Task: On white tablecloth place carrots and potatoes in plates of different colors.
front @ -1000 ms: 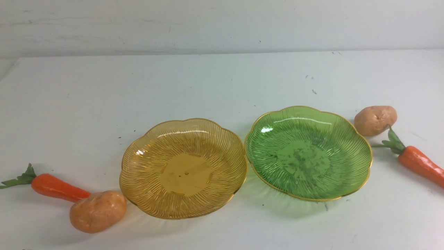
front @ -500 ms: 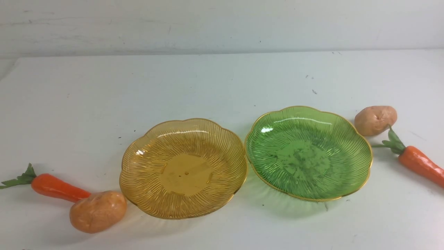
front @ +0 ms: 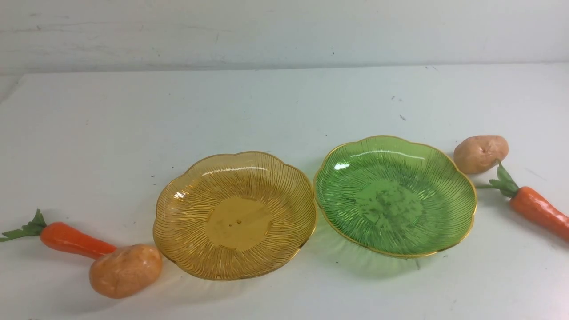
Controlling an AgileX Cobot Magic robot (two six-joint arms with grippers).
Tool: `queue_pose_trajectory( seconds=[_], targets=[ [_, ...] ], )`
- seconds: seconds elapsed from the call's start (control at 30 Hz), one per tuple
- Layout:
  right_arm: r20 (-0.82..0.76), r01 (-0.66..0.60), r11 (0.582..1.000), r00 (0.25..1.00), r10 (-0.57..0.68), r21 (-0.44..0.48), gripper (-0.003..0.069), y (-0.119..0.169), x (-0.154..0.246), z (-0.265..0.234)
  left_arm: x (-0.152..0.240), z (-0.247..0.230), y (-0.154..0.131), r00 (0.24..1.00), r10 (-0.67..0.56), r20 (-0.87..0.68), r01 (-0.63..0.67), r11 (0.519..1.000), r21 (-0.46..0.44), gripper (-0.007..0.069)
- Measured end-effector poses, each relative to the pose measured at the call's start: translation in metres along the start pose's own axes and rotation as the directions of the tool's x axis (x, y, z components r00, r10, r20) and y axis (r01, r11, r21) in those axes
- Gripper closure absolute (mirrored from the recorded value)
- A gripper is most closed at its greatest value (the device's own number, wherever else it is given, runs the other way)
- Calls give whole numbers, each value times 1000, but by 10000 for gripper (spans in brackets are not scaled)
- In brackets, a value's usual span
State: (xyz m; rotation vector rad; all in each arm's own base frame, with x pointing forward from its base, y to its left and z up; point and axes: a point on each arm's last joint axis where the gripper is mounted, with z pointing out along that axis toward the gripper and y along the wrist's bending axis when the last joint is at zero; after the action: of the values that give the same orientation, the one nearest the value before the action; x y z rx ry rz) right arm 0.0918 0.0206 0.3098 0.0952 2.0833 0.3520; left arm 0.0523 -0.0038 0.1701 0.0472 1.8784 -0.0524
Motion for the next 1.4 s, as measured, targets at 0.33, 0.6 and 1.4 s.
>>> queue_pose_trajectory(
  seconds=[0.33, 0.6, 1.4],
  targets=[
    [-515, 131, 937, 855, 58, 323, 670, -33, 6, 85, 0, 0, 0, 1000, 0, 0, 0, 1000, 0, 628],
    [-641, 192, 919, 764, 80, 343, 670, -43, -27, 146, 0, 0, 0, 1000, 0, 0, 0, 1000, 0, 628],
    [-817, 525, 831, 552, -166, 186, 187, -93, -24, 275, 0, 0, 0, 1000, -1, 0, 1, 1000, 0, 628]
  ],
)
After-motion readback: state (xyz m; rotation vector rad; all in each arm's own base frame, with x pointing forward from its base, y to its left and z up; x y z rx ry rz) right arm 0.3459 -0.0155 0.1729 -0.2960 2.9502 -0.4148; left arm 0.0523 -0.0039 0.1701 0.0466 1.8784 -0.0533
